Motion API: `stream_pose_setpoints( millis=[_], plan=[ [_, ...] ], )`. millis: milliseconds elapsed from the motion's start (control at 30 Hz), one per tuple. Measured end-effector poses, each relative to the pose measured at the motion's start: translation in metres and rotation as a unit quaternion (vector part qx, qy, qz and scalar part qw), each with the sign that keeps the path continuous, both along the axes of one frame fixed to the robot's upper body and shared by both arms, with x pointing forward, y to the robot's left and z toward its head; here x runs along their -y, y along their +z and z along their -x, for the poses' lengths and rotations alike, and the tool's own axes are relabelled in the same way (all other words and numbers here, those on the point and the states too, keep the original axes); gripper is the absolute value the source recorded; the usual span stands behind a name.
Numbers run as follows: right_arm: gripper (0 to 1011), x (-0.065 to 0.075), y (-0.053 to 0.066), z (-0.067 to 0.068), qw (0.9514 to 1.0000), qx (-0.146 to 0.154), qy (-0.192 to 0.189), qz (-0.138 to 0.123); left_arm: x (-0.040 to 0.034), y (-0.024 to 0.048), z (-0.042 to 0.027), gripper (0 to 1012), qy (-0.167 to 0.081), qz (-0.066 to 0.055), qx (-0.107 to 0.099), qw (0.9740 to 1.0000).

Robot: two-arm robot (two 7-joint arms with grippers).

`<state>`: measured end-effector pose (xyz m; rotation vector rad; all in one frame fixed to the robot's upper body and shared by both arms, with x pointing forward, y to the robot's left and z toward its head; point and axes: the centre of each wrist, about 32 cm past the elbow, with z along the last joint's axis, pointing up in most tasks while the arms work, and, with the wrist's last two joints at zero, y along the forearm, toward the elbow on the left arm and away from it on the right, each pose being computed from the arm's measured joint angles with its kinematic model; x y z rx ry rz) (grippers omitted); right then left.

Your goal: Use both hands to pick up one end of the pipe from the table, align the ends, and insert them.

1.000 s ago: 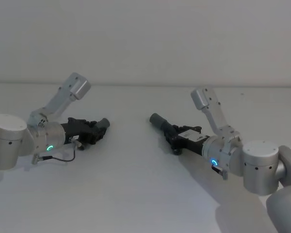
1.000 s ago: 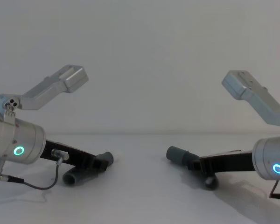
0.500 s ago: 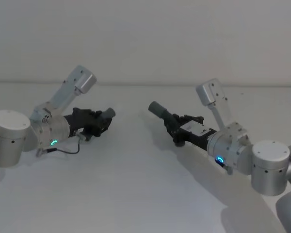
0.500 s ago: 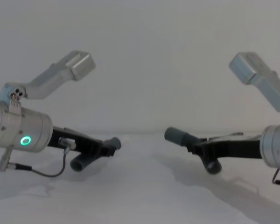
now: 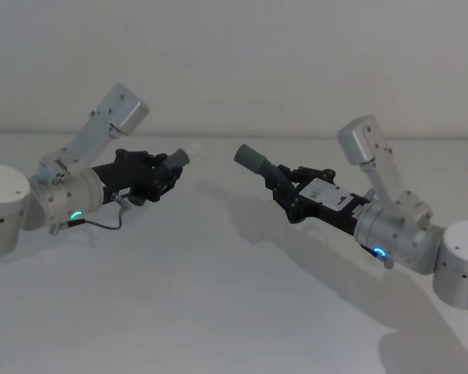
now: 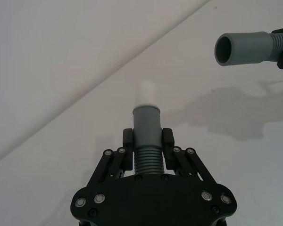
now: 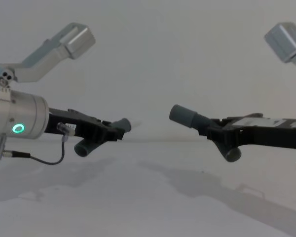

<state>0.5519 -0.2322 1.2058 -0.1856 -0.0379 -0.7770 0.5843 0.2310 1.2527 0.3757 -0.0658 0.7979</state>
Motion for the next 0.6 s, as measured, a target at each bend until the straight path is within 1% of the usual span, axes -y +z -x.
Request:
stream_pose_setpoints(
  millis=[33, 67, 200, 267, 300, 367, 400, 467, 533, 567, 600],
  plan=[
    [274, 0.003, 0.001, 0.000, 0.9999, 0.005, 0.010, 0.000, -0.0024, 0.0013, -0.0004, 353, -0.009, 0.002, 0.005, 0.9999],
    [274, 0.003, 0.001, 0.000, 0.9999, 0.005, 0.010, 0.000, -0.0024, 0.0013, -0.0004, 353, -0.009, 0.002, 0.005, 0.9999],
    [274, 0.015, 0.005, 0.001, 0.9989, 0.018, 0.044, 0.003, -0.0104, 0.0051, -0.0027, 353, -0.034, 0.003, 0.015, 0.9993],
    [274, 0.018, 0.006, 0.001, 0.9982, 0.022, 0.055, 0.004, -0.0131, 0.0061, -0.0037, 353, -0.045, 0.003, 0.018, 0.9988],
    [274, 0.022, 0.007, 0.001, 0.9973, 0.025, 0.068, 0.005, -0.0163, 0.0073, -0.0049, 353, -0.055, 0.001, 0.020, 0.9983],
    [274, 0.025, 0.009, 0.001, 0.9964, 0.028, 0.079, 0.008, -0.0188, 0.0083, -0.0061, 353, -0.067, 0.000, 0.023, 0.9975],
    [274, 0.028, 0.010, 0.000, 0.9953, 0.030, 0.091, 0.010, -0.0219, 0.0096, -0.0075, 353, -0.077, -0.002, 0.025, 0.9967],
    [274, 0.032, 0.011, 0.000, 0.9939, 0.033, 0.105, 0.012, -0.0246, 0.0108, -0.0086, 353, -0.087, -0.004, 0.026, 0.9958],
    [274, 0.036, 0.014, 0.000, 0.9917, 0.036, 0.122, 0.017, -0.0289, 0.0134, -0.0106, 353, -0.105, -0.008, 0.029, 0.9940],
    [274, 0.038, 0.014, 0.000, 0.9909, 0.036, 0.128, 0.018, -0.0297, 0.0136, -0.0110, 353, -0.111, -0.009, 0.030, 0.9934],
    [274, 0.039, 0.015, -0.001, 0.9901, 0.037, 0.134, 0.020, -0.0326, 0.0151, -0.0123, 353, -0.121, -0.012, 0.030, 0.9921]
  ],
)
